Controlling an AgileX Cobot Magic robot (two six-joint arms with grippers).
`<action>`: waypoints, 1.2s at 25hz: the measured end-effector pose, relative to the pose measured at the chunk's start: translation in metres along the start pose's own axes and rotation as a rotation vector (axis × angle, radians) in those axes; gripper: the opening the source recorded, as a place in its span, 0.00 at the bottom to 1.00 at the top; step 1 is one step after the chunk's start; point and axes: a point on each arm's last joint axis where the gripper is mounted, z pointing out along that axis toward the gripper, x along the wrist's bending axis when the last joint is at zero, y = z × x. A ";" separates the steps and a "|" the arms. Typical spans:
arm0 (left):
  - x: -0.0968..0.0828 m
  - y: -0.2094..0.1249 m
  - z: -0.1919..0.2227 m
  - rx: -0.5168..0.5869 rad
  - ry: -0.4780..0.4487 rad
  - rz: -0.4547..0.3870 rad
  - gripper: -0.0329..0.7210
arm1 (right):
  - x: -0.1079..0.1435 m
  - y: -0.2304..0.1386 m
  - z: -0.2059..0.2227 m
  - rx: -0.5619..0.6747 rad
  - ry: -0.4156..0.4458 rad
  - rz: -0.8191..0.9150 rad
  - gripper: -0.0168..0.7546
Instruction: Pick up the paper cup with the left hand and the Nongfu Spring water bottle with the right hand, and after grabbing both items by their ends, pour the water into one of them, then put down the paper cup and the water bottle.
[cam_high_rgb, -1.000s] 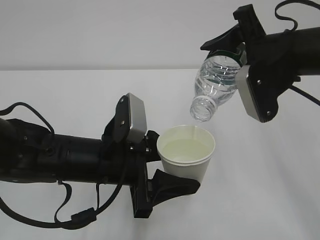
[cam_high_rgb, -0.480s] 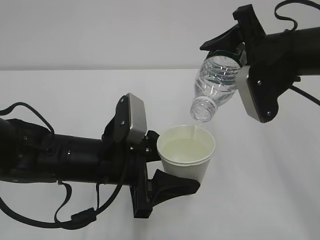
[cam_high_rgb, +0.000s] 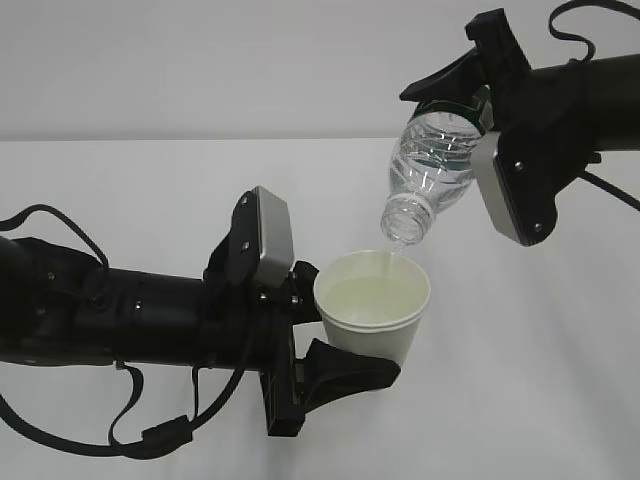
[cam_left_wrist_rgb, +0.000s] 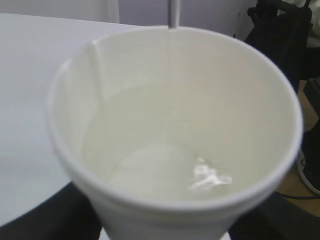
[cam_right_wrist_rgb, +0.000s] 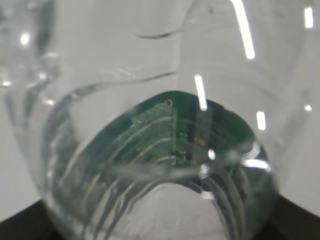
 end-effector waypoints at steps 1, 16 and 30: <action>0.000 0.000 0.000 0.001 0.000 0.000 0.68 | 0.000 0.000 0.000 0.000 0.000 0.000 0.66; 0.000 0.000 0.000 0.002 0.001 0.000 0.68 | 0.000 0.000 0.000 -0.001 -0.001 0.000 0.66; 0.000 0.000 0.000 0.002 0.001 0.003 0.68 | -0.001 0.002 0.000 -0.024 -0.016 0.031 0.66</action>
